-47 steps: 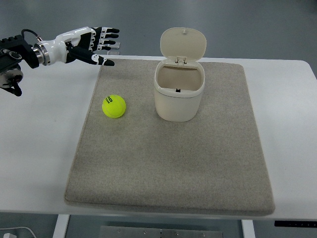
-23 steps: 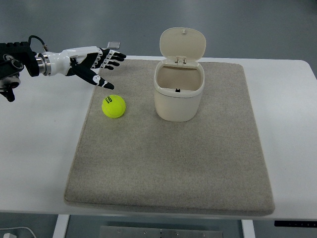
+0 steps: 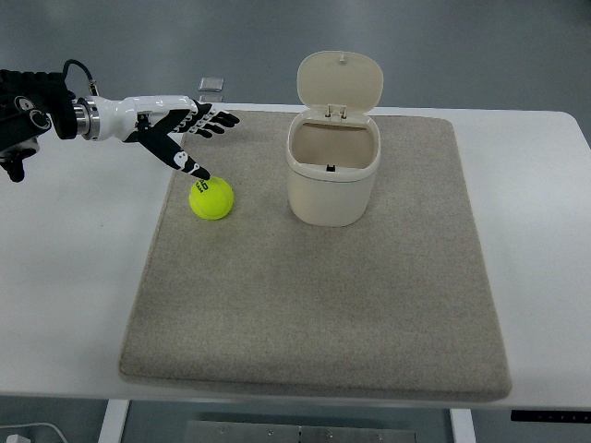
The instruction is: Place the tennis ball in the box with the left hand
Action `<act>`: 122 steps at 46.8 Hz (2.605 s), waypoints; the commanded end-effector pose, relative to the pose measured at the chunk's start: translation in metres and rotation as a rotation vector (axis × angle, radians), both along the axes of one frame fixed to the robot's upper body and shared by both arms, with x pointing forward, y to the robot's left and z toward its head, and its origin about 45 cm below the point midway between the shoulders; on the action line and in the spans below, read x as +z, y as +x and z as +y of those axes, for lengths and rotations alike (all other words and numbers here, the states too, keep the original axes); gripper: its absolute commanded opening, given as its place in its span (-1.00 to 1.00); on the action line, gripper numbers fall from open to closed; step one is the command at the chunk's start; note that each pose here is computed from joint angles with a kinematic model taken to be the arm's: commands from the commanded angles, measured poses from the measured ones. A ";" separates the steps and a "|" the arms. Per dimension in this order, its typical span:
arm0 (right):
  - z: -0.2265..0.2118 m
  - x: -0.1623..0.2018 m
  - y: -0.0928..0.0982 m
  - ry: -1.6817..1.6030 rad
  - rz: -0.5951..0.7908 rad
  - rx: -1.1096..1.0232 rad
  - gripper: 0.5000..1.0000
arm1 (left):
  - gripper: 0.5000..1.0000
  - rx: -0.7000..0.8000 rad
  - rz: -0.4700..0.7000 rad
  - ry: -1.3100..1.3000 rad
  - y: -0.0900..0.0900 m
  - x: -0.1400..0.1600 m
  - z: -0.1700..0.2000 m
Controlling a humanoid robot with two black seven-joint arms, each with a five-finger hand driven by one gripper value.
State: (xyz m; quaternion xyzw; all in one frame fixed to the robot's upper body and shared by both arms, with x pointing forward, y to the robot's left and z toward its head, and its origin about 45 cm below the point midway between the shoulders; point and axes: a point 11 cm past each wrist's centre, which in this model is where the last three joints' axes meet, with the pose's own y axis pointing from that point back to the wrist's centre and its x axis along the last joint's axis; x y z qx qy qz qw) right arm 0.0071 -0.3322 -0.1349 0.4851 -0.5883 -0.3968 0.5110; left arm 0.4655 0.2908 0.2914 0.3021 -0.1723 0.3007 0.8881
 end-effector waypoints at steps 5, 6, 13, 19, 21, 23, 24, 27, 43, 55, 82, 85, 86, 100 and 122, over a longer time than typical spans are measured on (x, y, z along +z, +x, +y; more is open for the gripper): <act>0.000 0.000 0.000 0.000 0.001 0.001 0.75 | 0.90 0.008 -0.009 -0.034 0.002 0.006 -0.002; 0.000 0.000 0.000 0.000 0.000 0.002 0.75 | 0.90 0.009 -0.007 -0.037 0.002 0.005 -0.002; 0.000 0.000 0.000 0.000 0.001 0.001 0.75 | 0.90 0.005 -0.003 -0.046 0.000 0.003 -0.004; 0.000 0.000 0.000 0.000 0.001 0.001 0.75 | 0.90 -0.001 0.009 -0.042 -0.001 -0.001 -0.006; 0.000 0.000 0.000 0.000 0.001 0.001 0.75 | 0.90 -0.005 0.012 -0.041 -0.002 -0.002 -0.007; 0.000 0.000 0.000 0.000 -0.001 0.000 0.75 | 0.91 -0.006 0.014 -0.040 -0.002 -0.002 -0.007; 0.000 0.000 0.000 0.000 0.001 0.000 0.75 | 0.91 -0.007 0.016 -0.039 -0.002 -0.003 -0.007; 0.000 0.000 0.000 0.000 0.001 0.001 0.75 | 0.91 -0.008 0.020 -0.038 -0.002 -0.005 -0.008; 0.000 0.000 0.000 0.000 0.001 0.001 0.75 | 0.91 -0.010 0.036 -0.040 -0.005 -0.017 -0.012; 0.000 0.000 0.000 0.000 0.001 0.000 0.75 | 0.91 -0.058 0.054 -0.055 -0.010 -0.021 -0.032; 0.000 0.000 0.000 0.000 -0.001 0.000 0.76 | 0.87 -0.039 0.066 0.029 -0.019 -0.034 -0.009; 0.000 0.000 0.000 0.000 0.001 0.001 0.75 | 0.87 -0.032 0.065 0.038 -0.019 -0.034 -0.005; 0.000 0.000 0.000 0.000 0.001 0.001 0.75 | 0.87 -0.030 0.064 0.040 -0.019 -0.034 -0.004; 0.000 0.000 0.000 0.000 -0.001 0.000 0.75 | 0.84 -0.061 0.017 0.146 -0.019 -0.039 -0.001; 0.000 0.000 0.000 0.000 0.000 0.002 0.75 | 0.84 -0.134 -0.038 0.254 -0.019 -0.041 -0.008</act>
